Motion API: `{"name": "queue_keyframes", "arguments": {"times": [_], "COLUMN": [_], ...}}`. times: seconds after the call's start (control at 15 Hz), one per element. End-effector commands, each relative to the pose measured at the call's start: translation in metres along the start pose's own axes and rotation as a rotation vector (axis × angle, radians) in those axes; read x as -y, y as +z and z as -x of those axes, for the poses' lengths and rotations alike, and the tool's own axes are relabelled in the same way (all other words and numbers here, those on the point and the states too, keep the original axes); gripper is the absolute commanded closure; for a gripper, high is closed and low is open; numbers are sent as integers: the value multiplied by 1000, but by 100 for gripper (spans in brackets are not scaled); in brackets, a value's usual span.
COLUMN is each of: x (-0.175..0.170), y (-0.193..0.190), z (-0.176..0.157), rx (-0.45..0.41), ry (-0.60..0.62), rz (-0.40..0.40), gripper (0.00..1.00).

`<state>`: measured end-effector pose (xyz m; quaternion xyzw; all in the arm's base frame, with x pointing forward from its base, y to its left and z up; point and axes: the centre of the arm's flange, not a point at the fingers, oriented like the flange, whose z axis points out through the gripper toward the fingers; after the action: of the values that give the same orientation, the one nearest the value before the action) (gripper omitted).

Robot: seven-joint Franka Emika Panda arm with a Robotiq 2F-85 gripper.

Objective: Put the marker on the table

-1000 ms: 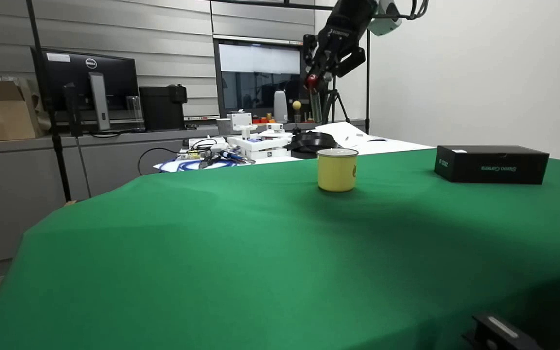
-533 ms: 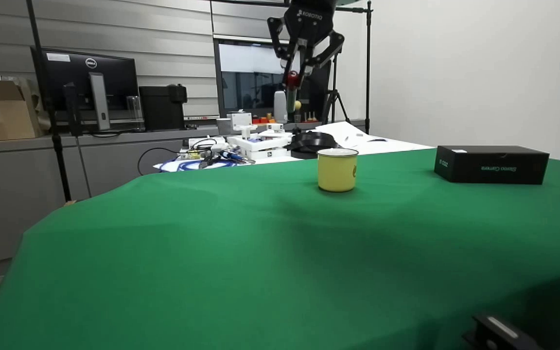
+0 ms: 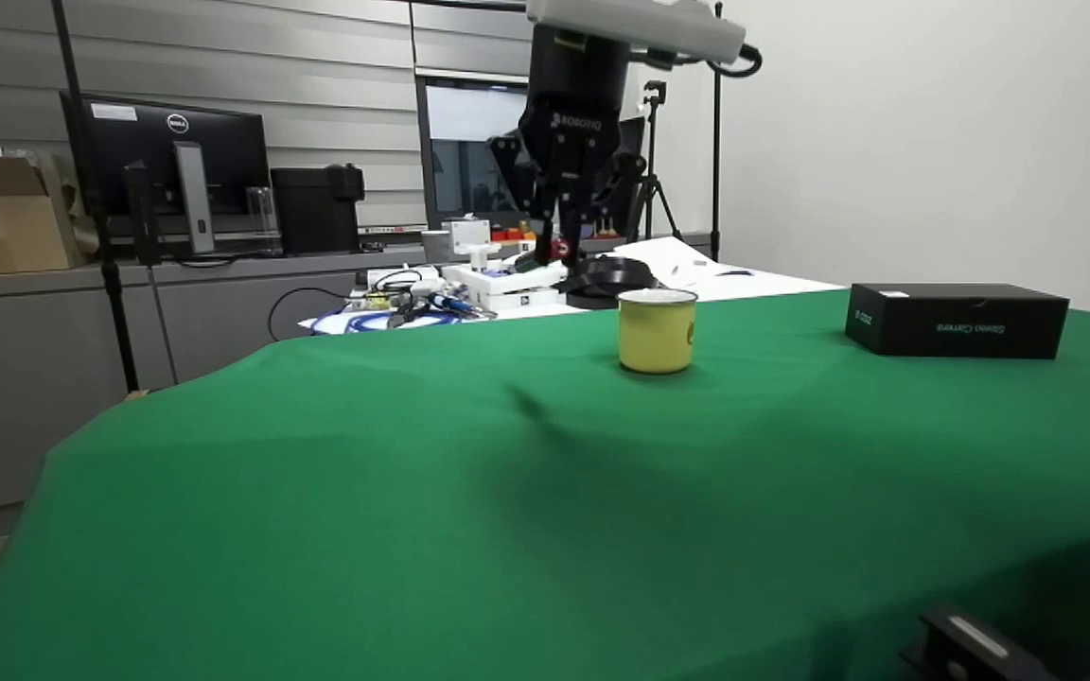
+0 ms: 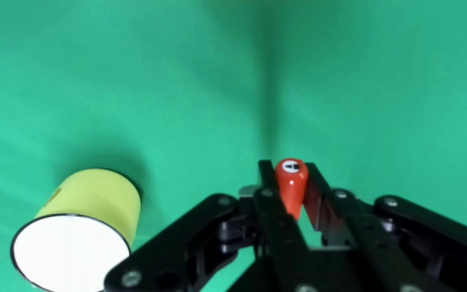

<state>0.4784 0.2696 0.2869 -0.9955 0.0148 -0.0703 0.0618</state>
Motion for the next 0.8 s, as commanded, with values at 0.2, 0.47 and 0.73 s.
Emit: {"name": "queue_keyframes", "arguments": {"times": [0.2,0.47,0.73], "x": [-6,-11,-11], "y": [75,113,125], "z": [20,34,41], "rx": [-65,-29,0], "ry": [-165,-222,-240], "rz": [75,127,149], "gripper": [95,95,54]}}
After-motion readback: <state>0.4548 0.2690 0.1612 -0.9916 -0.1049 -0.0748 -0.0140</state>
